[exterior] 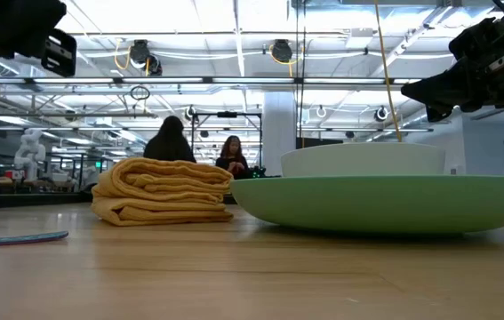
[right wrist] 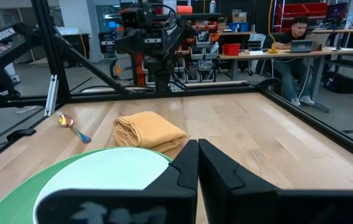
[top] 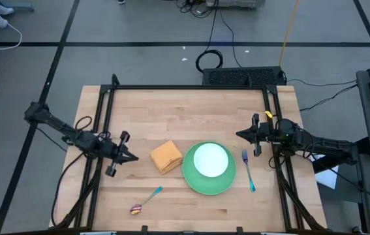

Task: Set table place
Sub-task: Put the purple spoon into the white bowl

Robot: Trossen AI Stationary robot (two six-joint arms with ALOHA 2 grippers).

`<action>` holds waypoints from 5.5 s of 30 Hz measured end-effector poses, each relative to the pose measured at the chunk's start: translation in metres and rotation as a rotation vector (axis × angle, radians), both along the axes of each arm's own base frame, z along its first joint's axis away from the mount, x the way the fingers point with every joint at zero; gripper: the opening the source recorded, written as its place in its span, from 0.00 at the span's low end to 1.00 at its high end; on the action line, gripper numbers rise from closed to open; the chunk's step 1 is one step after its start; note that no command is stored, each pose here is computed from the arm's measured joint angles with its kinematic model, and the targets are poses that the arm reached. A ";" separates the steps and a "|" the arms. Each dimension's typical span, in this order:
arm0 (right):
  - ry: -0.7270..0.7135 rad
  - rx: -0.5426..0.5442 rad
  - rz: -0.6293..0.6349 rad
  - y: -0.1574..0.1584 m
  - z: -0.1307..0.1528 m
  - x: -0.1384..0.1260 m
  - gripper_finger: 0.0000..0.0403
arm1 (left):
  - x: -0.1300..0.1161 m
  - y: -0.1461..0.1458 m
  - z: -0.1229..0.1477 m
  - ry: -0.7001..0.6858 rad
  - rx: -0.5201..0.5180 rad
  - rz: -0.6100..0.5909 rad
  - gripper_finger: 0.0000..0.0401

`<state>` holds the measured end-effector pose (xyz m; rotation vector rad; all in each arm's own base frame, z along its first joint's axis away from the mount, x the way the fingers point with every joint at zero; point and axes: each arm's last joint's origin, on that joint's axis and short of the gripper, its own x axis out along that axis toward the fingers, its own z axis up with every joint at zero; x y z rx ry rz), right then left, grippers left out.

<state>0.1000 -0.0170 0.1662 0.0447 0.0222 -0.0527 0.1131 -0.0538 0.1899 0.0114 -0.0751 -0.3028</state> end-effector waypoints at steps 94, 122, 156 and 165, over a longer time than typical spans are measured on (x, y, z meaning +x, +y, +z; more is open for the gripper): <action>0.059 0.040 -0.003 -0.001 -0.005 0.002 0.00 | 0.140 -0.173 0.027 1.314 -0.014 0.444 0.00; 0.064 0.044 -0.006 -0.001 -0.006 0.003 0.00 | 0.146 -0.177 -0.005 1.554 -0.205 0.564 0.00; 0.065 0.042 -0.006 -0.001 -0.006 0.003 0.00 | 0.150 -0.180 -0.005 1.530 -0.183 0.476 0.33; 0.065 0.043 -0.006 -0.001 -0.006 0.003 0.00 | 0.150 -0.180 -0.005 1.530 -0.182 0.475 0.39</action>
